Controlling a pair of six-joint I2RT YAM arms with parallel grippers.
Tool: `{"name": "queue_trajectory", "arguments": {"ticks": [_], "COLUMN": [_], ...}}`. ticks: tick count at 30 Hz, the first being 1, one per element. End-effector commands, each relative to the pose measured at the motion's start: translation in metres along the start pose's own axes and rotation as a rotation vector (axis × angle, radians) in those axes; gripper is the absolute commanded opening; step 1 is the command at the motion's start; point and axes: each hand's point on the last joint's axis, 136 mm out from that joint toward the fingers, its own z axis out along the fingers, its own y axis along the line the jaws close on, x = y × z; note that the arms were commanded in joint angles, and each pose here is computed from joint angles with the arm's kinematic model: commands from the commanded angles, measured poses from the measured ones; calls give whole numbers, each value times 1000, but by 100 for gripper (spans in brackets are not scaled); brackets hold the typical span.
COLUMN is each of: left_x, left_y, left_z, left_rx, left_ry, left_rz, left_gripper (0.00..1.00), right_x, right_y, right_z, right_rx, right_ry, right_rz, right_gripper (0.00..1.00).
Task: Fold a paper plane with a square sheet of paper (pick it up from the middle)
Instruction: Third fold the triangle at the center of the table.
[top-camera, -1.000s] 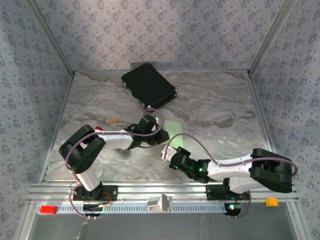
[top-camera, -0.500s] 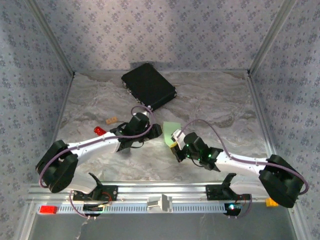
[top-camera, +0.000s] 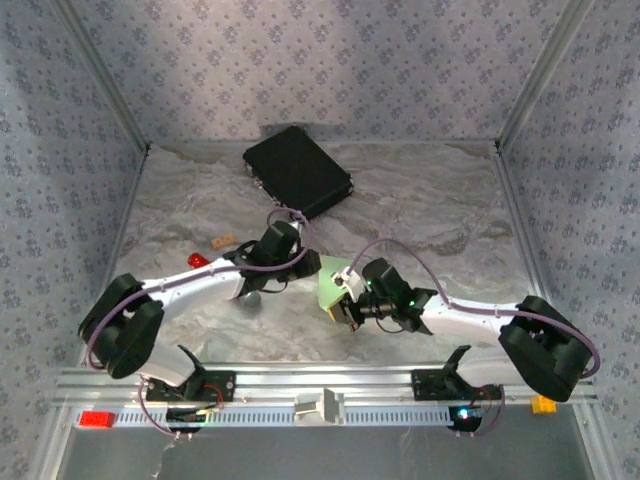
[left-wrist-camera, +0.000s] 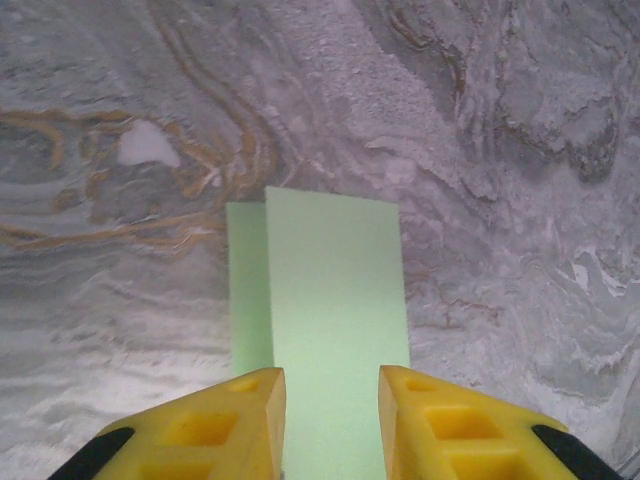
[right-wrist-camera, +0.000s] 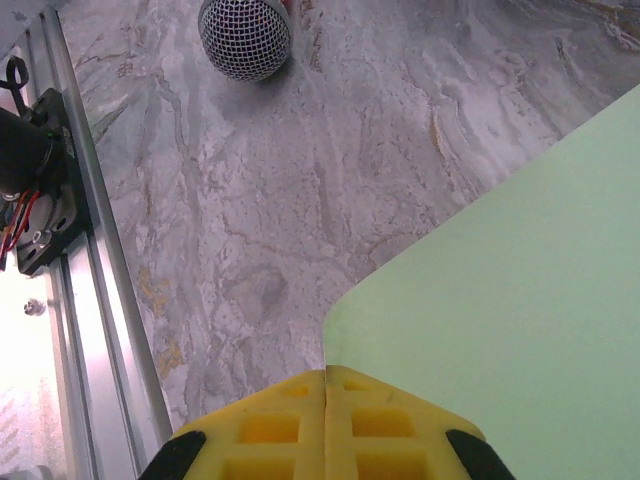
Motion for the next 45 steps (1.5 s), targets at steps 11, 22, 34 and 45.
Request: {"name": "queue_trajectory", "arguments": {"ticks": [11, 22, 34, 45], "left_x": [8, 35, 35, 36], "left_y": [-21, 20, 25, 24], "left_z": [69, 97, 98, 98], "left_rx": [23, -70, -81, -75], "left_ry": [218, 306, 303, 300], "left_rz": [94, 67, 63, 53], "left_gripper": [18, 16, 16, 16], "right_x": [2, 7, 5, 12], "right_y": [-13, -38, -70, -78], "right_z": [-1, 2, -4, -4], "right_rx": [24, 133, 241, 266], "right_ry": [-38, -9, -9, 24], "right_rz": [52, 114, 185, 225], "right_gripper": [0, 0, 0, 0]}}
